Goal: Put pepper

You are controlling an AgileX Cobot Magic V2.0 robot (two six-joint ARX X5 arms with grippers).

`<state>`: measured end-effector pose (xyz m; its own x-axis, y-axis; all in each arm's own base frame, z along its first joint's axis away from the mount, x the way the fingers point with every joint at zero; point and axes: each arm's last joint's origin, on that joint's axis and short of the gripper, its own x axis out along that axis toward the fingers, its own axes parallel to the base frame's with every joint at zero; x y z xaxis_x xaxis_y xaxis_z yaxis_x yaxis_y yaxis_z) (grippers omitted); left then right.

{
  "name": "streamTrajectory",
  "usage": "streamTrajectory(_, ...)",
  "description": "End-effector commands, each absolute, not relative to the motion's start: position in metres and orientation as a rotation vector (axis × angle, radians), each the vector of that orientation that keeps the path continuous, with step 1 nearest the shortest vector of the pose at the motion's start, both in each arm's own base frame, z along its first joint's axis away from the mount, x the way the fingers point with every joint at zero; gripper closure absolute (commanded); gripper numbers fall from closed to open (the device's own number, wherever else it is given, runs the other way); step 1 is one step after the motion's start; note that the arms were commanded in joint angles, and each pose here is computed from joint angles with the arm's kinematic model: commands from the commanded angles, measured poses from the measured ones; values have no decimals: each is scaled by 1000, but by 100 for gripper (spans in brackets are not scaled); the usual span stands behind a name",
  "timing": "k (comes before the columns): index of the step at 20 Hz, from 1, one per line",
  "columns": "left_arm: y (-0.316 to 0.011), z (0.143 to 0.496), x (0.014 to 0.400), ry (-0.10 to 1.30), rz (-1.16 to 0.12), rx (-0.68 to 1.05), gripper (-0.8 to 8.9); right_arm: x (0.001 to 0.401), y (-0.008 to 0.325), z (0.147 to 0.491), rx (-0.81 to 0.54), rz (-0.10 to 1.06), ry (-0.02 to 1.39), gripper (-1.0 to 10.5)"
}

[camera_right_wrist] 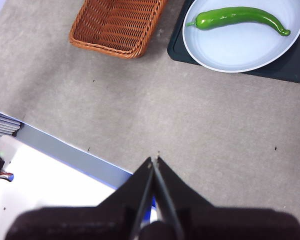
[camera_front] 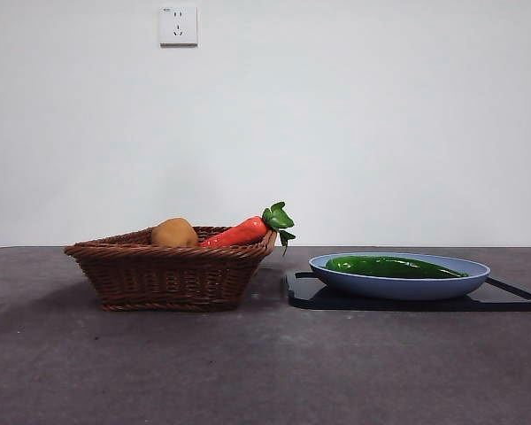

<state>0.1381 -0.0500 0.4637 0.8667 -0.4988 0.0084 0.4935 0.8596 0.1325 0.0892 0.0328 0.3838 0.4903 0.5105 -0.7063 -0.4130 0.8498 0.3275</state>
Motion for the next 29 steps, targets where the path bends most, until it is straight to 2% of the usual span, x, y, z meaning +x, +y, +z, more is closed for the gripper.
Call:
streamTrajectory(1,-33,449,125,-134,-420,140,805,89,33,389,122,564,878,936)
streamTrajectory(6,-10,371,98,-223,-240,157,805,89,33,389,122,564,878,936)
streamTrajectory(11,-3,282,94,-140,-169,131,805,89,33,389,121,564,878,936)
streamTrajectory(15,0,231,95,-64,-148,78,805,89,33,389,122,564,878,936)
streamTrajectory(22,1,179,97,14,-141,25,805,89,33,389,122,564,878,936)
streamTrajectory(29,1,155,96,105,-144,11,805,90,33,389,122,564,878,936)
